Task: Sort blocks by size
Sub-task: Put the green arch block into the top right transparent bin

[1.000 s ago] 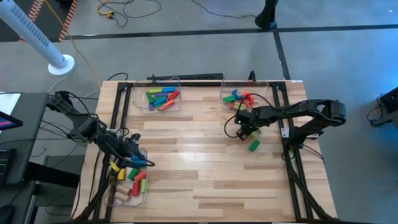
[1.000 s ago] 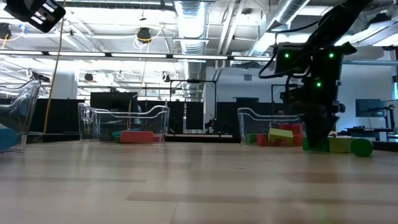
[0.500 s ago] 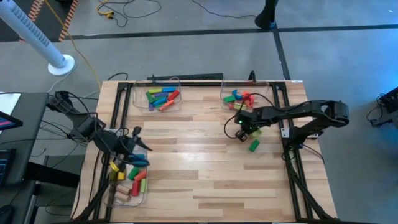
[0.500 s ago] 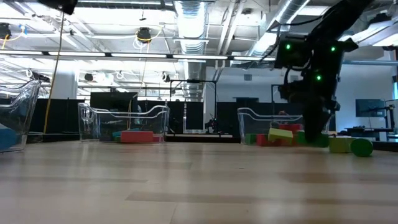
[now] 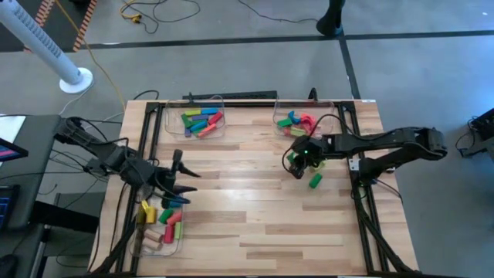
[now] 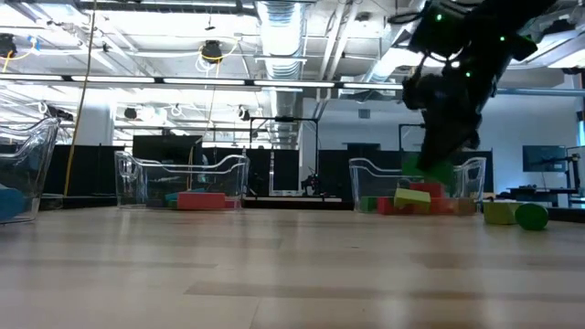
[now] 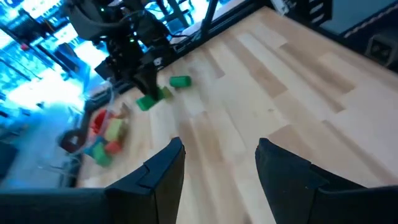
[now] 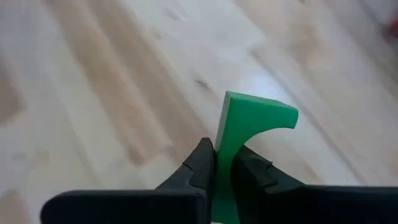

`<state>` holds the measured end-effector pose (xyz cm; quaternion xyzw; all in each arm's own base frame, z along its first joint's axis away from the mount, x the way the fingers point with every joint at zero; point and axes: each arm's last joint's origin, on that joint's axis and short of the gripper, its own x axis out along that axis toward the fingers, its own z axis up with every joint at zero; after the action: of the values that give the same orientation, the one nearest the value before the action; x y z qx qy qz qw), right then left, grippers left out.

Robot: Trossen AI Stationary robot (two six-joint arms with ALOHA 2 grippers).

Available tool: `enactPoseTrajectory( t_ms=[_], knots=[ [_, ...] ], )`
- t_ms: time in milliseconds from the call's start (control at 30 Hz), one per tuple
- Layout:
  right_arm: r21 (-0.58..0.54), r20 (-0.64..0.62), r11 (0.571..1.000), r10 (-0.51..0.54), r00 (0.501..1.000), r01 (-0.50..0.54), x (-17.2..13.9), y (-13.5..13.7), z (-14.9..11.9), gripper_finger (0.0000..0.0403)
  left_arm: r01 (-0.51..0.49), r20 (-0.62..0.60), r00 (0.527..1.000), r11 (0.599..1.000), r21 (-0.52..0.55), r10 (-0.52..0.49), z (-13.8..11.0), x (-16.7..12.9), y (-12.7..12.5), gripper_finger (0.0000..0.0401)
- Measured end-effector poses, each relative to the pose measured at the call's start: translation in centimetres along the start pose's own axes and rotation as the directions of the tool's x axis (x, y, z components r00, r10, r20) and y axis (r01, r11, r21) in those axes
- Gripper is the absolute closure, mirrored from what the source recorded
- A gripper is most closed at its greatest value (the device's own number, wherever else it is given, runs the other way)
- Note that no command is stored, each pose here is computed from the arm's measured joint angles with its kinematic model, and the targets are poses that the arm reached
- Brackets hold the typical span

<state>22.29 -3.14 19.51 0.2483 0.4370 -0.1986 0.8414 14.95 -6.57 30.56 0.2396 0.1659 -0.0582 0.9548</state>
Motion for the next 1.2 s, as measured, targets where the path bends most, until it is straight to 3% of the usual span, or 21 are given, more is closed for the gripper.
enactPoseTrajectory(
  t_ms=[300, 667, 967, 1200],
  knots=[
    [-0.080, 0.085, 0.975, 0.214, 0.973, -0.207, -0.3, 3.0, 0.3, 0.0338, -0.068, -0.016, 0.997, 0.977, 0.201, 0.073, 0.4, 3.9, 0.1, 0.0214],
    [-0.175, 0.184, 0.906, 0.416, 0.891, -0.387, -1.2, 6.2, 0.3, 0.0338, -0.129, -0.002, 0.990, 0.912, 0.388, 0.141, 0.1, 8.9, 0.9, 0.0214],
    [-0.206, 0.216, 0.853, 0.517, 0.828, -0.479, -1.6, 8.3, 0.3, 0.0338, -0.115, 0.071, 0.993, 0.904, 0.412, 0.094, 0.1, 12.0, 2.0, 0.0214],
    [-0.320, 0.146, 0.826, 0.527, 0.837, -0.464, -0.4, 11.9, 2.7, 0.0338, -0.043, 0.065, 0.998, 0.919, 0.392, 0.019, 1.0, 13.4, 4.0, 0.0214]
  ],
)
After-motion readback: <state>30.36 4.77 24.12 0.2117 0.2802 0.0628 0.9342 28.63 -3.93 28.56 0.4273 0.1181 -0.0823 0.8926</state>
